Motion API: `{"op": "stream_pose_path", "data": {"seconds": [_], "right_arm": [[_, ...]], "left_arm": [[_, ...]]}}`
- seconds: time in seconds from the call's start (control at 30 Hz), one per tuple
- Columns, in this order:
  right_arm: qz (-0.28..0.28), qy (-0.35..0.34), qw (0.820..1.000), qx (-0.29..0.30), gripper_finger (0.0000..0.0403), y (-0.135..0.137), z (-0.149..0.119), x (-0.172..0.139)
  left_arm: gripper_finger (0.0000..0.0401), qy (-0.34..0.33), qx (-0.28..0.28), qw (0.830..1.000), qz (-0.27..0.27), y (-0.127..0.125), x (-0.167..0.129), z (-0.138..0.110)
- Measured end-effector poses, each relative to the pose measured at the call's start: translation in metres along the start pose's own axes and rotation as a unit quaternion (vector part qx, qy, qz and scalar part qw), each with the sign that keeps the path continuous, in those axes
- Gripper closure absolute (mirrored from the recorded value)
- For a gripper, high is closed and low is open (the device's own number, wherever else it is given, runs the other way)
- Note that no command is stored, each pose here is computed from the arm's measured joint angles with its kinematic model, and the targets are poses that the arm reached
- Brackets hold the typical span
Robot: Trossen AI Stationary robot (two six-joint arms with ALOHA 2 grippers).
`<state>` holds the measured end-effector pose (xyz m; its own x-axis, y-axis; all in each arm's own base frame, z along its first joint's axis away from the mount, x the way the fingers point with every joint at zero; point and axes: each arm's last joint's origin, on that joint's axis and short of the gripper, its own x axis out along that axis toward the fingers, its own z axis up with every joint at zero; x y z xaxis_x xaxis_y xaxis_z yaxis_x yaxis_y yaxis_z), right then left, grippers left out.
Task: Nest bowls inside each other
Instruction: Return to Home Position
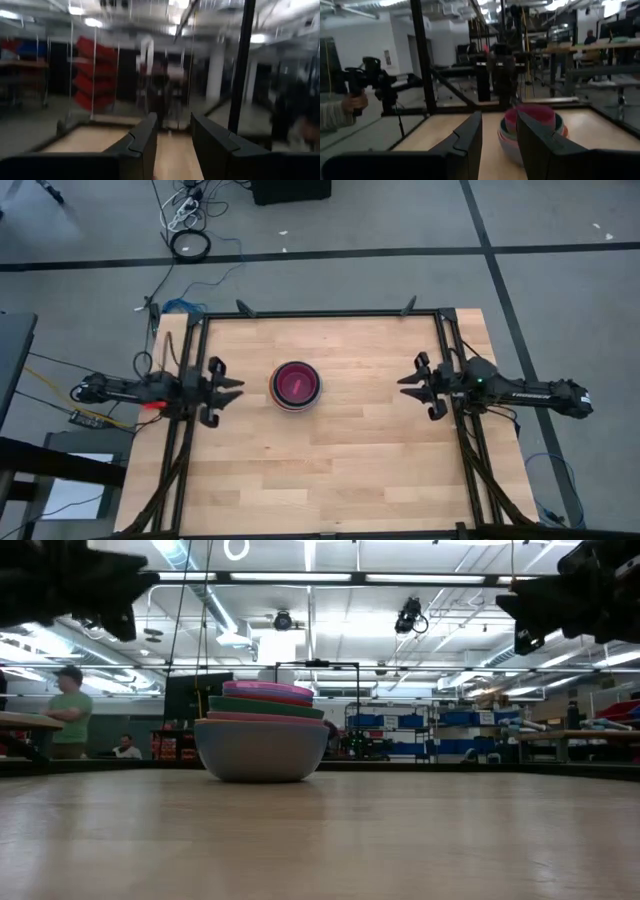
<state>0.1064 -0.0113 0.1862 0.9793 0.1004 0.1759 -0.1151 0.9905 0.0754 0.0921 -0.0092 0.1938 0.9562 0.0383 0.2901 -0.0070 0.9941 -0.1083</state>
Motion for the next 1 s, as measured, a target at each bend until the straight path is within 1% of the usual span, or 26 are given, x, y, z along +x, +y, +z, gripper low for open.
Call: {"op": "stream_pose_path", "data": {"seconds": [0.07, 0.17, 0.27, 0.33, 0.47, 0.57, 0.63, 0.73, 1.0], "right_arm": [[-0.002, 0.019, 1.000, -0.005, 0.0291, 0.000, -0.004, 0.000], [-0.005, 0.058, 0.998, -0.017, 0.0291, -0.001, -0.011, -0.001], [-0.006, 0.087, 0.996, -0.026, 0.0293, -0.002, -0.017, -0.002], [-0.010, 0.091, 0.995, -0.028, 0.0292, -0.002, -0.018, -0.002], [-0.043, 0.085, 0.995, -0.031, 0.0291, -0.004, -0.017, -0.002], [-0.067, 0.084, 0.994, -0.001, 0.0293, -0.005, -0.017, -0.002], [-0.071, 0.081, 0.993, 0.038, 0.0293, -0.005, -0.017, -0.002], [-0.073, 0.078, 0.992, 0.067, 0.0291, -0.005, -0.017, -0.002], [-0.074, 0.078, 0.992, 0.069, 0.0293, -0.005, -0.017, -0.002]], "left_arm": [[0.0274, 0.044, 0.012, 0.999, 0.000, 0.000, 0.000, -0.009], [0.0274, 0.124, 0.026, 0.992, 0.009, 0.002, -0.003, -0.024], [0.0274, 0.137, 0.036, 0.990, -0.005, 0.001, -0.003, -0.026], [0.0274, 0.143, 0.045, 0.989, -0.009, 0.001, -0.003, -0.025], [0.0274, 0.143, 0.052, 0.988, -0.001, 0.002, -0.003, -0.025], [0.0274, 0.138, 0.049, 0.989, 0.002, 0.002, -0.003, -0.024], [0.0274, 0.130, 0.047, 0.990, 0.002, 0.002, -0.002, -0.022], [0.0274, 0.120, 0.048, 0.992, 0.002, 0.001, -0.002, -0.021], [0.0274, 0.115, 0.047, 0.992, 0.001, 0.001, -0.002, -0.020]]}}
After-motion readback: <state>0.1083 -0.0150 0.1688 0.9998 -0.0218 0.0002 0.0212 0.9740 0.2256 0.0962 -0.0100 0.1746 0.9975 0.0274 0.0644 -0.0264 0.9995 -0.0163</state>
